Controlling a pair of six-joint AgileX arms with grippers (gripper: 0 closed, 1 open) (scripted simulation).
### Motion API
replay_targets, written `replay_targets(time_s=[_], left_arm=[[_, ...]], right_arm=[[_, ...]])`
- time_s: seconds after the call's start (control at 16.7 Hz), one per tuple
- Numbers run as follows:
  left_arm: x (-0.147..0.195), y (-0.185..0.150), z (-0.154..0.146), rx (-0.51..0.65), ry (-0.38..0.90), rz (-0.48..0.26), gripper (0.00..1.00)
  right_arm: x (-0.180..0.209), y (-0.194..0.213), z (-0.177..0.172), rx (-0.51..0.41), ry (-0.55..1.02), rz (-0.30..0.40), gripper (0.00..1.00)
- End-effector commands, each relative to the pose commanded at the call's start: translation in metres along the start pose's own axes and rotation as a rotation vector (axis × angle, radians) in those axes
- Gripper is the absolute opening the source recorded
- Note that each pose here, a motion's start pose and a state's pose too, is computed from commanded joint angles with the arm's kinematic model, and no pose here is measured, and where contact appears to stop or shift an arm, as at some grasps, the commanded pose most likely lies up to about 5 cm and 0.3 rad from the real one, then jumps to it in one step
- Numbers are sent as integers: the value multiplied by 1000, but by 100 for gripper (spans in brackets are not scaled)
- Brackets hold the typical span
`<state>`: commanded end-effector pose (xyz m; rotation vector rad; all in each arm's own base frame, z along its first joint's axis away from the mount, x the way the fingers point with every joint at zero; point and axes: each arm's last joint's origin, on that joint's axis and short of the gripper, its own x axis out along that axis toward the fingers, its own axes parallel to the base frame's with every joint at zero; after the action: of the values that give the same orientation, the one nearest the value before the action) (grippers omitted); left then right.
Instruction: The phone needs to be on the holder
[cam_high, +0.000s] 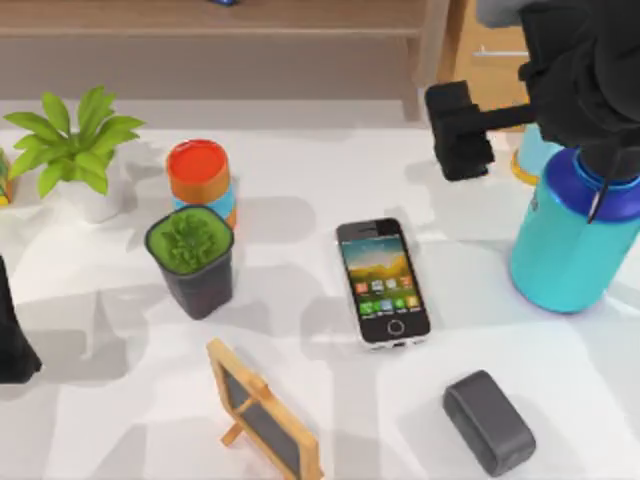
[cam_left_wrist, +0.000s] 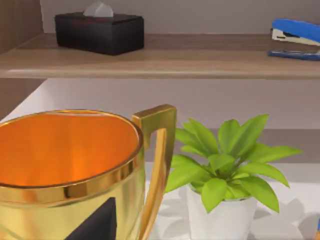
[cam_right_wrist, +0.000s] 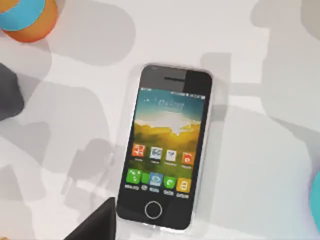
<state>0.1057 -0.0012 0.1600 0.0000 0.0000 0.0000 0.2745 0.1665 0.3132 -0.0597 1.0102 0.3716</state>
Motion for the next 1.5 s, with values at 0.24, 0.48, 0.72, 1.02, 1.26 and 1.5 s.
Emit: replay_targets(time_s=[0.24,0.48,0.72,1.02,1.26,1.5], left_arm=[[0,0,0,0,0,0,100],[0,0,0,0,0,0,100],[0,0,0,0,0,0,100],[0,0,0,0,0,0,100],[0,0,0,0,0,0,100],[0,0,0,0,0,0,100]], right_arm=[[84,37,19,13,297,-47,100],[150,52,22,66,471,-112,100],[185,50,25,127,532,-153,100],[190,49,26,140,538,-158,100],[195,49,22,138,541,-159,100],[231,45,3,140,531,-156,100]])
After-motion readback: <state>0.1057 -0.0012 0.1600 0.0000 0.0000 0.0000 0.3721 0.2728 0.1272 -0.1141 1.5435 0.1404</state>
